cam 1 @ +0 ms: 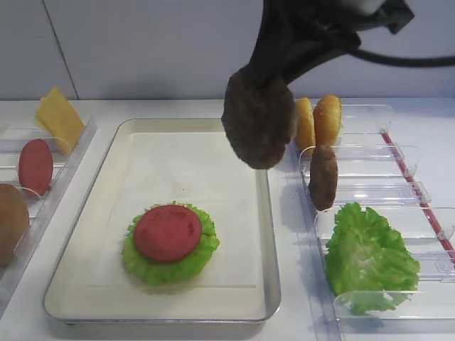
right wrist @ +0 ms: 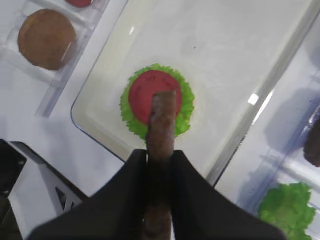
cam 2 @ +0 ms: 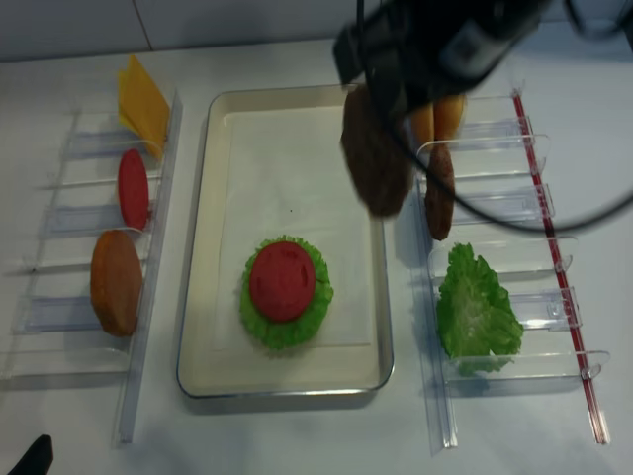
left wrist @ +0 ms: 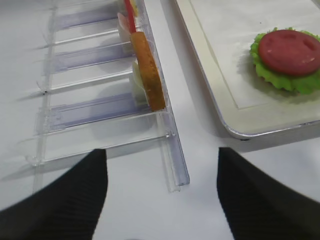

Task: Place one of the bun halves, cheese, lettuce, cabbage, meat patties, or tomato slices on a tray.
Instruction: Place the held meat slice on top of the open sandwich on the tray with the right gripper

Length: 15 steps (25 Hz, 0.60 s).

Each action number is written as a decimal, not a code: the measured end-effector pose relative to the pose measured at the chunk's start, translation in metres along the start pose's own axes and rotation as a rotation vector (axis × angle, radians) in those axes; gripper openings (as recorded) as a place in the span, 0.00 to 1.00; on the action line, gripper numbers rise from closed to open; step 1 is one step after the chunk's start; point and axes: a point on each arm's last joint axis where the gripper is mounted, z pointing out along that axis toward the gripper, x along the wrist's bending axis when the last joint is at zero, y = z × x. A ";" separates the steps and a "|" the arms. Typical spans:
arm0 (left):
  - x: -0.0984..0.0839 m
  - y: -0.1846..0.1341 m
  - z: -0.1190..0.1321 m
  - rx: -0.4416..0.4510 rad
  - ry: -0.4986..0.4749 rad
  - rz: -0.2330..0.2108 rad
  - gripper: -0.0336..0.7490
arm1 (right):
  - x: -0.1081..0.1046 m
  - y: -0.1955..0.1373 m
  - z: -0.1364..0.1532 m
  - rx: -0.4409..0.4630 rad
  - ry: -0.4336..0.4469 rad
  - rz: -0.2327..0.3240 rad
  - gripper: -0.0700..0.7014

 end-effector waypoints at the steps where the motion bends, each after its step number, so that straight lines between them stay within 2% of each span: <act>1: 0.000 0.000 0.000 0.000 0.000 0.000 0.63 | 0.000 -0.004 0.004 0.009 0.026 -0.009 0.27; 5: 0.000 0.000 0.000 0.000 0.000 0.000 0.63 | 0.002 -0.015 0.019 0.051 0.125 -0.027 0.27; 8: 0.000 0.000 0.000 0.000 0.000 0.000 0.63 | 0.003 -0.018 0.028 0.041 0.187 -0.021 0.27; 15: 0.000 0.000 0.000 0.000 0.000 0.000 0.63 | 0.001 -0.027 0.049 0.017 0.274 -0.022 0.26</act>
